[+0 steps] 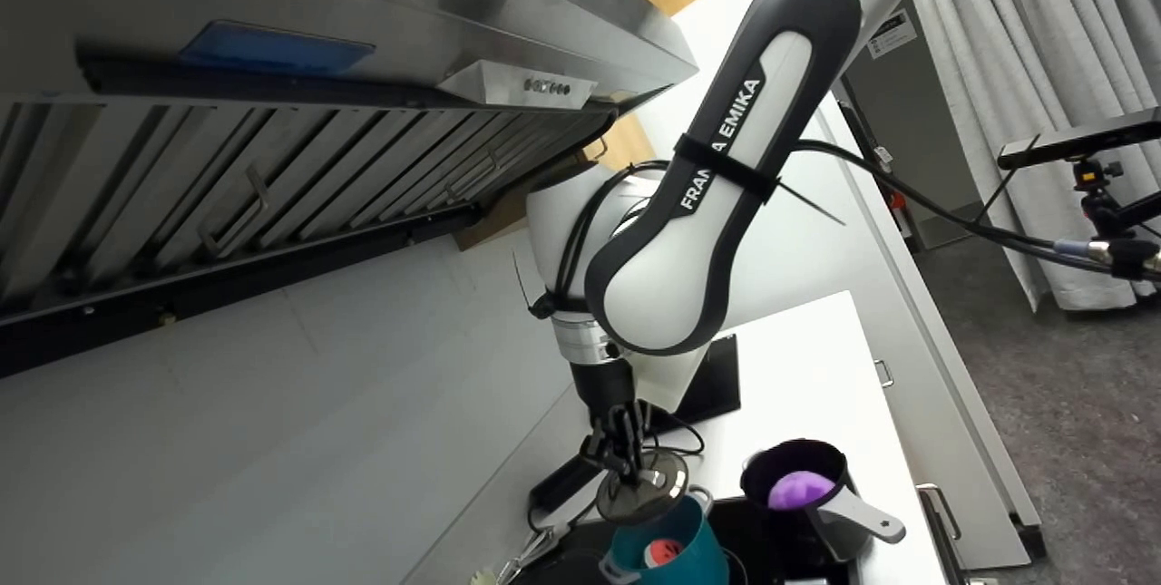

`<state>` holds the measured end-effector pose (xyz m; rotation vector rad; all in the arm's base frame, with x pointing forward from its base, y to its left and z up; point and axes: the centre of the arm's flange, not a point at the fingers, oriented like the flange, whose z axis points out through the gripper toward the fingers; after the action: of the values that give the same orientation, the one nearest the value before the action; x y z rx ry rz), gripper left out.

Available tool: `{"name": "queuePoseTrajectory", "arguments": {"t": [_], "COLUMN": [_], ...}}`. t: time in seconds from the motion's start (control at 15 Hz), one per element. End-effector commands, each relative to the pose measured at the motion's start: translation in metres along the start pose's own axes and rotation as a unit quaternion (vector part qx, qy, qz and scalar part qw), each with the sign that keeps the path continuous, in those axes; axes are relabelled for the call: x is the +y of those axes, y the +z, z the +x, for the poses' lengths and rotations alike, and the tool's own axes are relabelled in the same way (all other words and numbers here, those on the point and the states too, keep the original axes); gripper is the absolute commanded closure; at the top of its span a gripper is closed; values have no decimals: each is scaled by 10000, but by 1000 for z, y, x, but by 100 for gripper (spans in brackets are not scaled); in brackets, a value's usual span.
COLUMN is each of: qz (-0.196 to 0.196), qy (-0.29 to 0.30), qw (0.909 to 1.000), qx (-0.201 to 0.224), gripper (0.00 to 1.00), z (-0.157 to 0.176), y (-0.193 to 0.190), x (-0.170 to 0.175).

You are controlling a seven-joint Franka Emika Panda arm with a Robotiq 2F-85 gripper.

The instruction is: Take the lid on the black pot and put it on the blue pot, then take the purple object in the pot and put it on the counter, then take the lid on the blue pot and put it back on the black pot

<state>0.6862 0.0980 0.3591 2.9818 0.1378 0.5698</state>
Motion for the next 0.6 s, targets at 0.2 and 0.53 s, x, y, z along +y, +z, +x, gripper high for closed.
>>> {"name": "queuePoseTrajectory", "arguments": {"t": [0.2,0.53], "qz": [-27,-26], "qy": [-79,-83], "qw": [9999,9998], "qx": [-123,-182], "gripper": [96,96], "z": [10,7], "y": [17,23], "x": [-8,-8]}}
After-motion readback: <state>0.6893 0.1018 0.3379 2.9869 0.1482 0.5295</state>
